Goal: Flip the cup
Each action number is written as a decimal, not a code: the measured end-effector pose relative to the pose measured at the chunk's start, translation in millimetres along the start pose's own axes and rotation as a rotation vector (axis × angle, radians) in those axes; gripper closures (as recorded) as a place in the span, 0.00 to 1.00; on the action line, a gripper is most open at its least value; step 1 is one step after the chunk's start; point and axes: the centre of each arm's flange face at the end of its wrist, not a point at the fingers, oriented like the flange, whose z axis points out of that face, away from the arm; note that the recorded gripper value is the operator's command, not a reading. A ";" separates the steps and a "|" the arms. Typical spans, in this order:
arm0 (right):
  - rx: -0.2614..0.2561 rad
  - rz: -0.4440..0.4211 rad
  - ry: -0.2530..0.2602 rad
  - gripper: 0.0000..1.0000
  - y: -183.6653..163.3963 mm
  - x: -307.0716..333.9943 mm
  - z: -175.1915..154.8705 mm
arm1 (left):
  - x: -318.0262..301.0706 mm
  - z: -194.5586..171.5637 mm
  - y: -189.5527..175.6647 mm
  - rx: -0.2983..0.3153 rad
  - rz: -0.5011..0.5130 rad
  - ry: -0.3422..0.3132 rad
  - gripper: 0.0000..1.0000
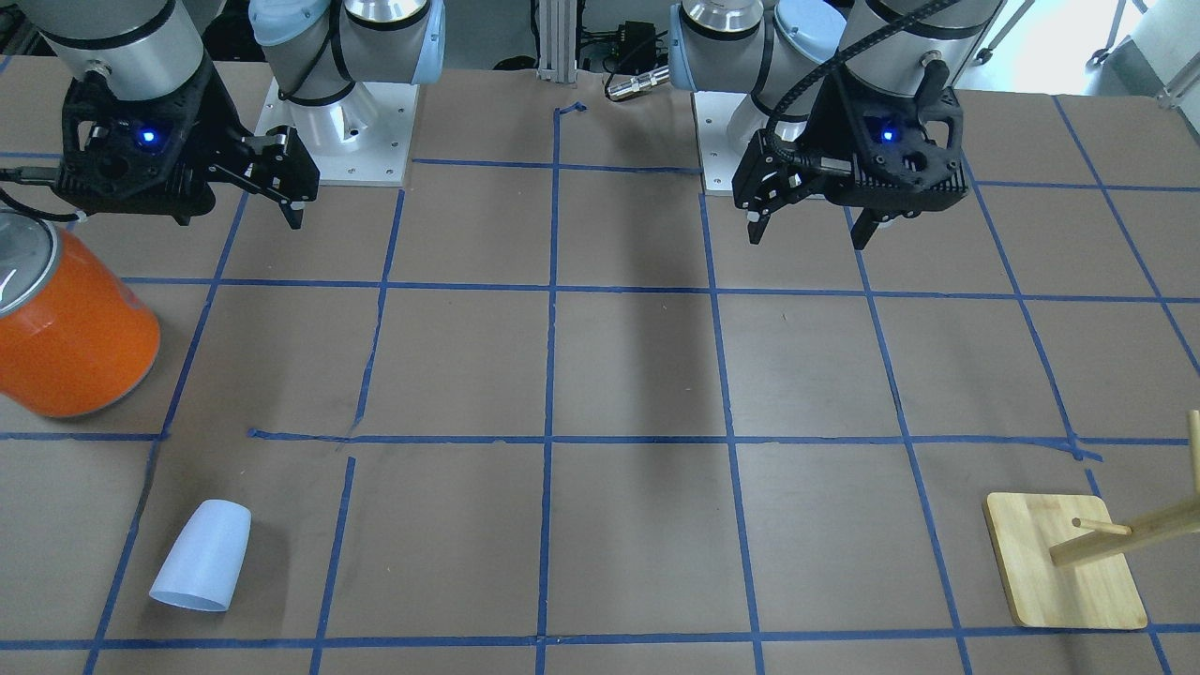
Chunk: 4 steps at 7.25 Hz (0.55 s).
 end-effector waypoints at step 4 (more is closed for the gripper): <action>0.024 0.036 -0.022 0.00 2.6 -3.9 -6.0 | -0.8 -1.4 1.6 0.002 0.000 -0.001 0.00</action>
